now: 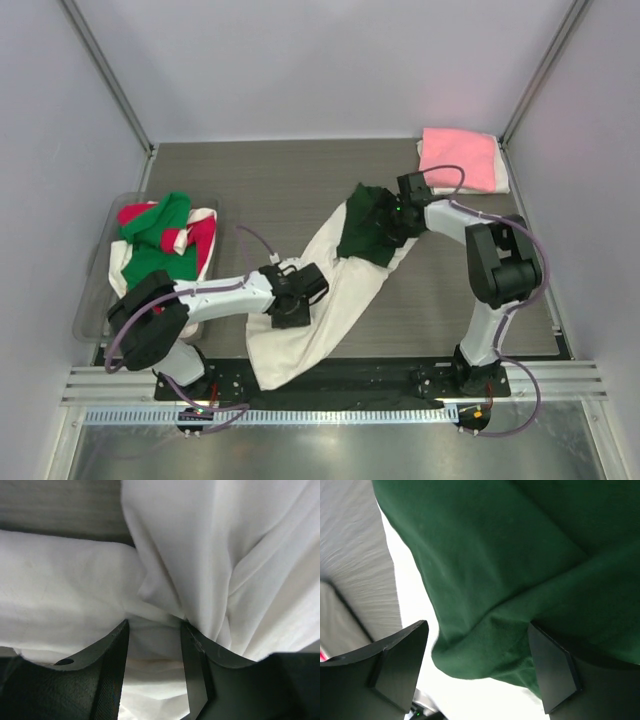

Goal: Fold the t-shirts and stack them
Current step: Fold the tshirt

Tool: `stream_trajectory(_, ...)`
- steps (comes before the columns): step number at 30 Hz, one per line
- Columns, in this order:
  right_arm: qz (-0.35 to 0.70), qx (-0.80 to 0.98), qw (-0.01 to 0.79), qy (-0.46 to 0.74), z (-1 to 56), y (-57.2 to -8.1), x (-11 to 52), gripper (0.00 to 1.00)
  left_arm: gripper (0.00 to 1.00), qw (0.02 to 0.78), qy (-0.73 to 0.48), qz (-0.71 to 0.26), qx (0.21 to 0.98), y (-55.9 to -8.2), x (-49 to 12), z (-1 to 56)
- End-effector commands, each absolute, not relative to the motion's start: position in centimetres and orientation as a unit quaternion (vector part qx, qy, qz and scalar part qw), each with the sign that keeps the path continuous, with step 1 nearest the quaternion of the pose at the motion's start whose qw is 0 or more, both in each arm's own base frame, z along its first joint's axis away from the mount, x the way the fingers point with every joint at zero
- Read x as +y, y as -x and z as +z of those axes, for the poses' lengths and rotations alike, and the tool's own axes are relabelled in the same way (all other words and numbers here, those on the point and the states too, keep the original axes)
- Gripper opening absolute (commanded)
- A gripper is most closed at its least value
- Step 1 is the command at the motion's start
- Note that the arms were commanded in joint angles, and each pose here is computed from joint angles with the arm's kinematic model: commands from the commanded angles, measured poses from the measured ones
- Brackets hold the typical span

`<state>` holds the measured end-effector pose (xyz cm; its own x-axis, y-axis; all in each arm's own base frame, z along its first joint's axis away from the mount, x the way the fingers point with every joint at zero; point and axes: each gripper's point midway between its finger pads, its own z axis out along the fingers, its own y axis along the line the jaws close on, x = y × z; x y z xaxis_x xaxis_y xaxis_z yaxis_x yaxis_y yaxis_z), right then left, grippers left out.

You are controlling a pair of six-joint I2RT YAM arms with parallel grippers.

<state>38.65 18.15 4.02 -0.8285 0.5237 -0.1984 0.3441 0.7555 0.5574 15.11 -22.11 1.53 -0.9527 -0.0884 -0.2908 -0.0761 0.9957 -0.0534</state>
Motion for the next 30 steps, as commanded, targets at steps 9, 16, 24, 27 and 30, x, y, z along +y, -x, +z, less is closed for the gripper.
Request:
stream_trajectory(9, 0.249, 0.942, 0.138, -0.18, -1.5, -47.7, 24.1, 0.86, 0.5, 0.035, 0.085, -0.128, 0.988, -10.2, -28.8, -0.3)
stream_trajectory(16, 0.279, 0.928, 0.183, -0.163, -3.1, -55.7, 26.7, 0.86, 0.5, 0.044, 0.062, -0.141, 0.987, -13.6, -33.0, 1.0)
stream_trajectory(24, 0.257, 0.91, 0.248, -0.211, -2.5, -60.6, 24.0, 0.87, 0.5, 0.086, 0.077, -0.06, 0.992, -14.9, -28.7, 1.6)
stream_trajectory(27, 0.244, 0.902, 0.272, -0.229, -0.9, -60.9, 22.8, 0.87, 0.5, 0.101, 0.075, -0.044, 0.991, -15.1, -27.7, 2.4)
stream_trajectory(30, 0.215, 0.901, 0.285, -0.248, 0.1, -60.3, 21.4, 0.87, 0.5, 0.115, 0.075, -0.028, 0.99, -15.2, -26.4, 3.1)
